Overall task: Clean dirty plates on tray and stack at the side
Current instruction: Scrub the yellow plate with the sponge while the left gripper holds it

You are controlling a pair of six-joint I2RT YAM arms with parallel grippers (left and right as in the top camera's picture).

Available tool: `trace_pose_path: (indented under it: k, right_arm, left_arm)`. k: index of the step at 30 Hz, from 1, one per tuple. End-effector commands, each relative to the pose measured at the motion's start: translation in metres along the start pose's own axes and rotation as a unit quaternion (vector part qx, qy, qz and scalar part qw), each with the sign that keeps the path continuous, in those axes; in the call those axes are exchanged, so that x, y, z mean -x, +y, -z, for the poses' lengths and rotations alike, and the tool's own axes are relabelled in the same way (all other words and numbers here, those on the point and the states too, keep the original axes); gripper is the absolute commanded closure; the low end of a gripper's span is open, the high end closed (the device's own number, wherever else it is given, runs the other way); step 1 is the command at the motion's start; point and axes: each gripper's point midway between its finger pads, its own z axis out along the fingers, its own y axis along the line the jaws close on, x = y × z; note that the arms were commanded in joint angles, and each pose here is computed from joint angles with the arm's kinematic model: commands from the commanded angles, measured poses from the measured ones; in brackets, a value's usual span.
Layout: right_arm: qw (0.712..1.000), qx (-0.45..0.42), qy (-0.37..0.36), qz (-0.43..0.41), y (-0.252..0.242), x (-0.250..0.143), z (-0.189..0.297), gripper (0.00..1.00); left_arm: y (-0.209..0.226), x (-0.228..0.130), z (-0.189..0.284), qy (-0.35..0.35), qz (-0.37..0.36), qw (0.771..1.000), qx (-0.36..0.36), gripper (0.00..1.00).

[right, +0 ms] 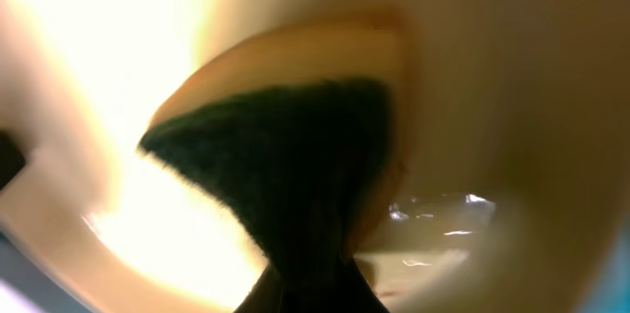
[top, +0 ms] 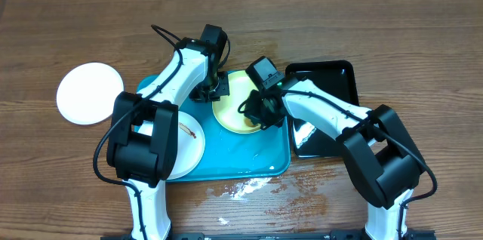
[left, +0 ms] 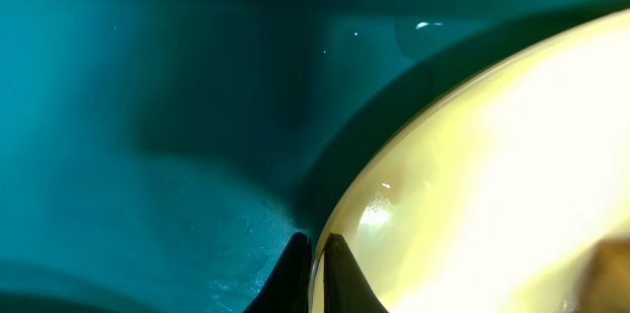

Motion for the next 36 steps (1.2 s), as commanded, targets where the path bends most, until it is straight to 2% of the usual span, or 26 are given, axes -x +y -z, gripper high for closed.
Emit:
trace_pose_path:
  k: [1,8,14,18,20,22,25,26,28,34,35,36]
  right_arm:
    - [0.998,0.011,0.056,-0.024,-0.006,-0.023,-0.028,0.96]
    - [0.995,0.092,-0.006,0.021,0.029,0.023,0.027,0.96]
    - [0.987,0.135,-0.067,0.053,0.034,0.054,0.085,0.96]
    - [0.980,0.145,-0.115,0.075,0.017,0.075,0.140,0.96]
    - [0.981,0.128,-0.121,0.084,0.003,0.076,0.149,0.96]
    - [0.986,0.071,-0.123,0.086,-0.027,0.076,0.152,0.96]
    - [0.989,-0.033,-0.100,0.101,-0.076,0.069,0.146,0.96]
    - [0.987,-0.093,-0.090,0.096,-0.101,0.065,0.143,0.96]
    - [0.983,-0.141,-0.082,0.089,-0.123,0.060,0.138,0.96]
    - [0.981,-0.158,-0.067,0.087,-0.155,0.045,0.099,0.96]
    - [0.981,-0.156,-0.071,0.088,-0.157,0.045,0.094,0.96]
    - [0.981,-0.151,-0.078,0.090,-0.159,0.046,0.087,0.91]
  left_arm:
    - [0.007,0.014,0.000,-0.023,0.028,0.999,0.006,0.96]
    - [0.007,0.014,0.000,-0.024,0.027,0.999,0.006,0.96]
    - [0.007,0.014,0.000,-0.023,0.023,0.999,0.007,0.96]
    - [0.007,0.014,0.000,-0.023,0.009,1.000,0.007,0.96]
    - [0.007,0.014,0.000,-0.023,0.000,1.000,0.006,0.96]
    - [0.007,0.013,0.000,-0.020,-0.015,1.000,0.008,0.96]
    - [0.005,0.008,0.000,-0.008,-0.042,0.999,-0.001,0.96]
    - [-0.001,0.004,0.000,0.000,-0.058,0.998,-0.018,0.96]
    - [-0.008,0.000,0.001,0.009,-0.072,0.997,-0.040,0.96]
    - [-0.015,-0.009,0.002,0.028,-0.074,0.995,-0.060,0.94]
    - [-0.014,-0.009,0.002,0.030,-0.073,0.995,-0.059,0.91]
    - [-0.014,-0.010,0.002,0.031,-0.073,0.995,-0.058,0.85]
